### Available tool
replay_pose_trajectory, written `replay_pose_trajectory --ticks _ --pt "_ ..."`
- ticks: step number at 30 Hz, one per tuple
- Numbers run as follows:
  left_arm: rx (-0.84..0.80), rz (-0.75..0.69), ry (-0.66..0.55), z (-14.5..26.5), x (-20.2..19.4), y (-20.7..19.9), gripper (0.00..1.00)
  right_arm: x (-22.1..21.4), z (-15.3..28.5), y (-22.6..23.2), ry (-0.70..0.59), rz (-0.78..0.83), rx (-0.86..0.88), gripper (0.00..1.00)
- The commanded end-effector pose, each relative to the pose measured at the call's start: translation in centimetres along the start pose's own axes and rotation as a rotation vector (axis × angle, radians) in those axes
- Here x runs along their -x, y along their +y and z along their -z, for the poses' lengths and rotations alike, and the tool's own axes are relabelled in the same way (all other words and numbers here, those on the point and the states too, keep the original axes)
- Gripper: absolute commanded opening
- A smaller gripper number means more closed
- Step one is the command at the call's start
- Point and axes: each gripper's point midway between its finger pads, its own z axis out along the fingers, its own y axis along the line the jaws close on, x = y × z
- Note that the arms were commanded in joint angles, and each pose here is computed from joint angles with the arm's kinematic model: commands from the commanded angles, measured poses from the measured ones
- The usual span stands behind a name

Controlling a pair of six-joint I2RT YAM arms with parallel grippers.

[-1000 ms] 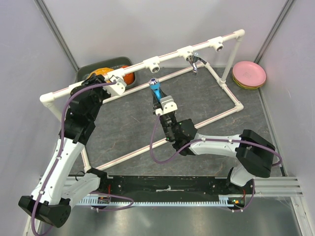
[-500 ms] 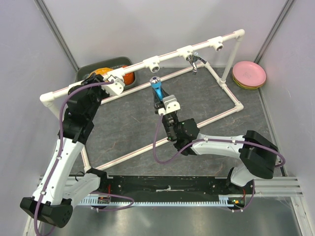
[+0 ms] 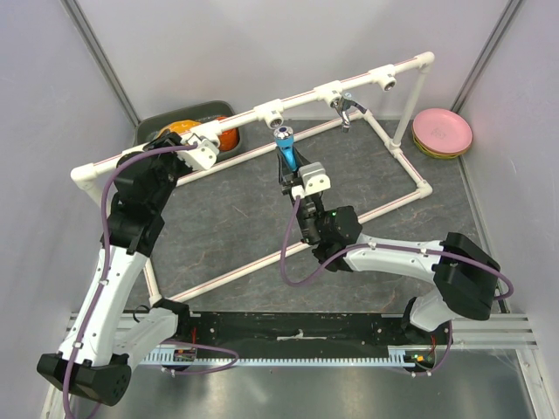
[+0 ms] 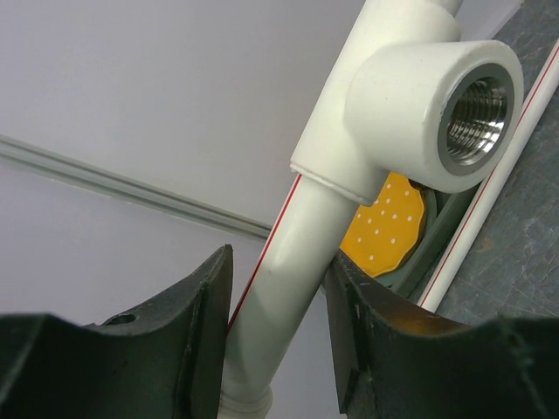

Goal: Install the water faucets

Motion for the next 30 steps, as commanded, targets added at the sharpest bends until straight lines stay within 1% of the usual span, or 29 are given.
replay_pose_trajectory --ticks 1,17,24,26,27,29,30 --pt "-0.094 0.161 0.031 -0.1 -1.1 -3.0 0.13 10.7 -0.6 -5.8 -0.396 -0.298 -0.198 0.0" --pt "-0.11 0.196 -0.001 0.0 -0.7 -3.1 0.1 9.0 -2.0 -6.1 -0.4 -0.323 -0.195 0.0" --pt "-0.116 0.201 -0.003 0.1 -0.7 -3.2 0.1 9.6 -2.2 -5.7 -0.418 -0.347 -0.164 0.0" --pt "-0.111 0.21 -0.016 0.3 -0.3 -3.0 0.13 9.8 -2.0 -5.7 -0.413 -0.357 -0.151 0.0" --pt "-0.118 0.215 -0.037 0.5 0.2 -3.0 0.17 10.3 -1.9 -6.0 -0.417 -0.371 -0.148 0.0" --pt "-0.115 0.232 -0.065 0.8 0.9 -2.7 0.23 10.0 -1.4 -6.0 -0.393 -0.371 -0.135 0.0" --pt "-0.112 0.236 -0.093 1.1 1.5 -2.3 0.29 10.8 -1.1 -6.8 -0.4 -0.397 -0.142 0.0"
